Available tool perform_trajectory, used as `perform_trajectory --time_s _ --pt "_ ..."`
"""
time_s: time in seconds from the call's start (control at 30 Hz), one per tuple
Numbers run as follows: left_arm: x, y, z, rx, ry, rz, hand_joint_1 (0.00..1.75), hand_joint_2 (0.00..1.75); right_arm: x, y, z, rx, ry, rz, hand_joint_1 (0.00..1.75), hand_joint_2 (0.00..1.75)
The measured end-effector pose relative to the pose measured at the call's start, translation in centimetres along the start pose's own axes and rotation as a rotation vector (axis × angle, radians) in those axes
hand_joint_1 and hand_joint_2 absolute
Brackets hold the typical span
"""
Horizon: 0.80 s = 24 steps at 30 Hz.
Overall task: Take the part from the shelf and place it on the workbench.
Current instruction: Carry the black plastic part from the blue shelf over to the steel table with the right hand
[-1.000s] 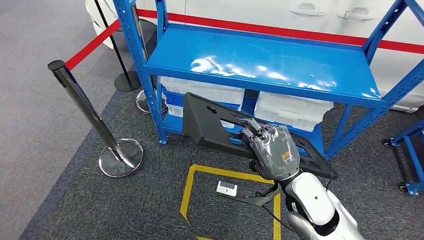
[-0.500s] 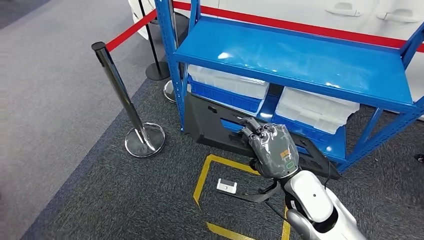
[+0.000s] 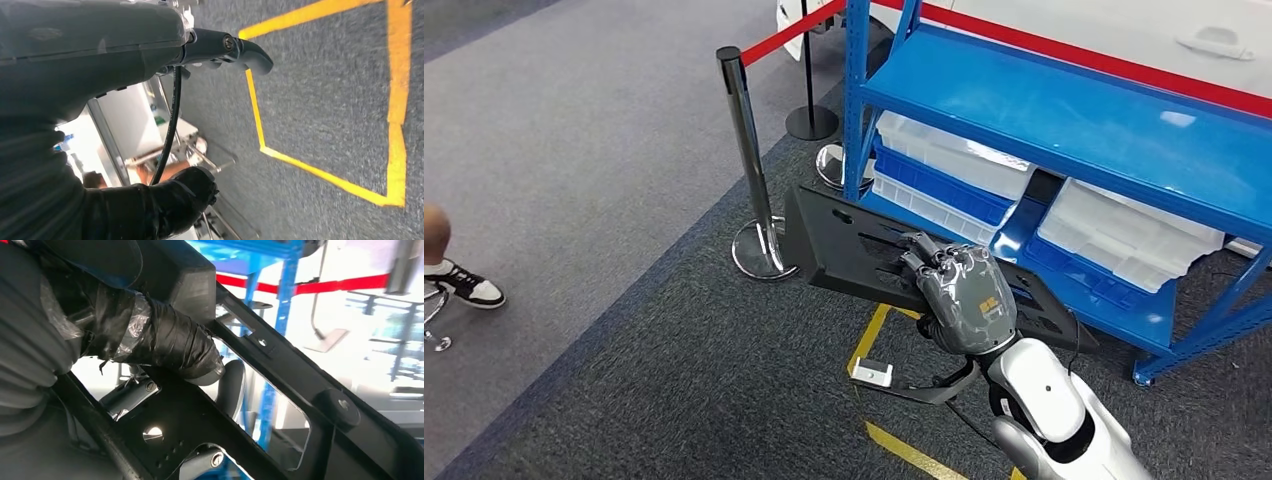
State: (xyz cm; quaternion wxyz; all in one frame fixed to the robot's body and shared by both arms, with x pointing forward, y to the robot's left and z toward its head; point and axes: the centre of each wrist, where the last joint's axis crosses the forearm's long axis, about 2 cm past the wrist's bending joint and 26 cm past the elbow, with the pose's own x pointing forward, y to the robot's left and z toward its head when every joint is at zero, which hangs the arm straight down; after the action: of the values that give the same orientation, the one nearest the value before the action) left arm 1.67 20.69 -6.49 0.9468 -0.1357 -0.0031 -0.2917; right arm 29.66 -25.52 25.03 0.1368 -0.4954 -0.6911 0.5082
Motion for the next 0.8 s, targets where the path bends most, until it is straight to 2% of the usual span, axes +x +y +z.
perform_trajectory --time_s 0.8 --pt "0.03 0.0 -0.01 -0.001 0.0 0.002 0.0 1.75 0.08 0.11 0.01 0.003 -0.002 -0.002 1.75 1.75"
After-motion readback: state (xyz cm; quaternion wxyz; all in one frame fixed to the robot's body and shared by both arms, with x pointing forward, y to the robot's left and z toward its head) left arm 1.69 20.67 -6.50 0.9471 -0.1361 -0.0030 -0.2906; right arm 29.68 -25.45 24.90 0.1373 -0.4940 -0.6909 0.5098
